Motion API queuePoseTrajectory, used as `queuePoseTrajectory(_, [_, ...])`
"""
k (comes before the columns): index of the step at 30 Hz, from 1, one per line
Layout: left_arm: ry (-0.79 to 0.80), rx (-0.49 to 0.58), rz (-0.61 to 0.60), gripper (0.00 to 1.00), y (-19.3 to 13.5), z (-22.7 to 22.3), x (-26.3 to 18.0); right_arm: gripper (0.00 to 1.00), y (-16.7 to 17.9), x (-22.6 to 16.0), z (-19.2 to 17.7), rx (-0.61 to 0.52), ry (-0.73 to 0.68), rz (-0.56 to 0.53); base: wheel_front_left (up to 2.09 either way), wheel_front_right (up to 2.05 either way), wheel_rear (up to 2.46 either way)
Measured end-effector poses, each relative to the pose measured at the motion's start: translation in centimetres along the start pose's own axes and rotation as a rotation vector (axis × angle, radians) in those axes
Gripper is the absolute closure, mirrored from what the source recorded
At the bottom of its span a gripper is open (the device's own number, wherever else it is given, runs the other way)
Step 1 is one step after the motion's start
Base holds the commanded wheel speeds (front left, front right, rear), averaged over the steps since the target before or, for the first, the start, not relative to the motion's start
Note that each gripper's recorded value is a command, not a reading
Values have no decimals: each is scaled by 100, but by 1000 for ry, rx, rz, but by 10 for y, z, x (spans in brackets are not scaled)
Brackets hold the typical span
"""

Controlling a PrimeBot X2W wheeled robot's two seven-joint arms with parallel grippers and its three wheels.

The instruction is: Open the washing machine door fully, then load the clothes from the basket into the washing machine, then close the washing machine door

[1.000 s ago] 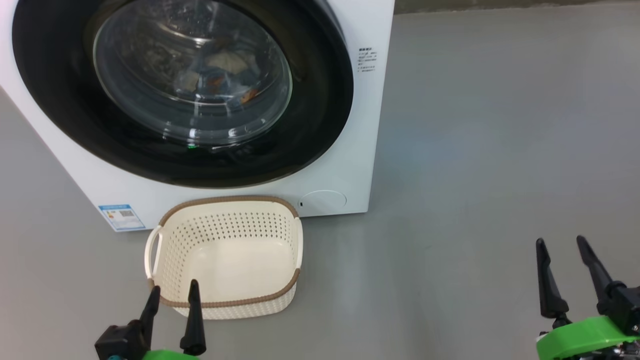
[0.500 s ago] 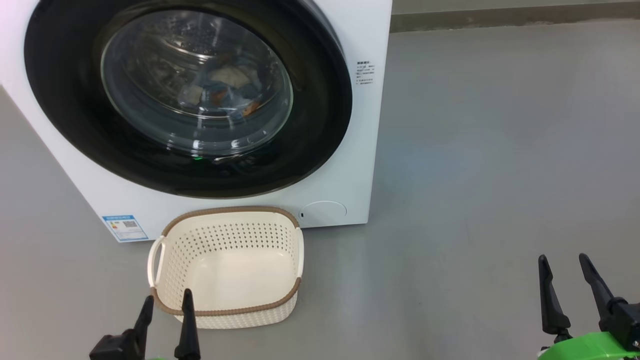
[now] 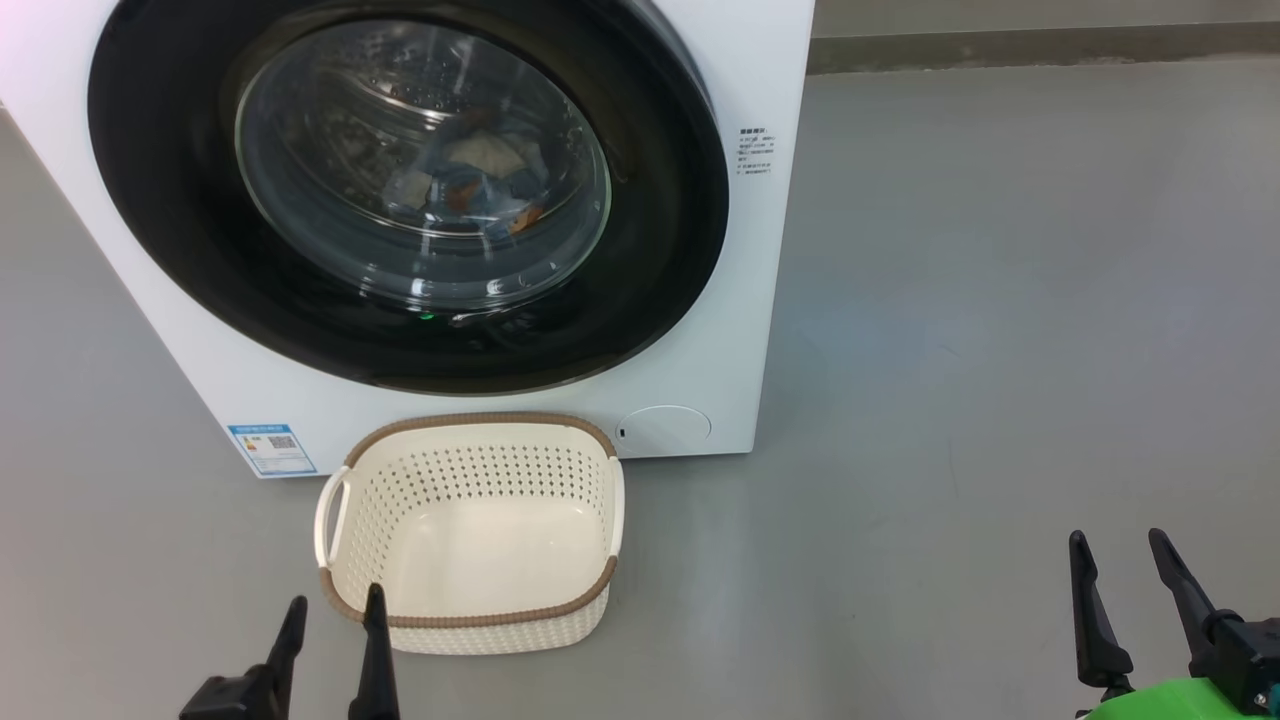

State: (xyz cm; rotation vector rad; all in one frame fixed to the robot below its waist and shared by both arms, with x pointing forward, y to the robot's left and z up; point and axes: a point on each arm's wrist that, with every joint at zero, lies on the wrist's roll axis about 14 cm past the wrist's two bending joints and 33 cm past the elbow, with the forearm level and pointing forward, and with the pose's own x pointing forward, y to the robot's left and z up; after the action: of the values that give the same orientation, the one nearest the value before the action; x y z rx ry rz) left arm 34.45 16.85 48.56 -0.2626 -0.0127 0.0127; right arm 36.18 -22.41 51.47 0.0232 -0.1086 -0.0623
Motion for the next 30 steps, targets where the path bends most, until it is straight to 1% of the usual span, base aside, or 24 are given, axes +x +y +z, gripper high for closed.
queuePoseTrajectory(16, [-1, 0, 28, 0, 8, 0, -7, 0, 9, 4, -2, -3, 6, 27, 0, 0, 0])
queuePoseTrajectory(17, [-3, 0, 28, 100, 8, 1, -7, 100, 9, 4, -2, -3, 6, 27, 0, 0, 0])
queuePoseTrajectory(25, [111, -30, 57, 100, 11, -35, -23, 100, 11, -10, -39, 36, 129, 12, 0, 0, 0])
queuePoseTrajectory(30, [120, -75, 70, 100, 13, -37, -23, 100, 7, -12, -40, 92, 139, -10, 0, 0, 0])
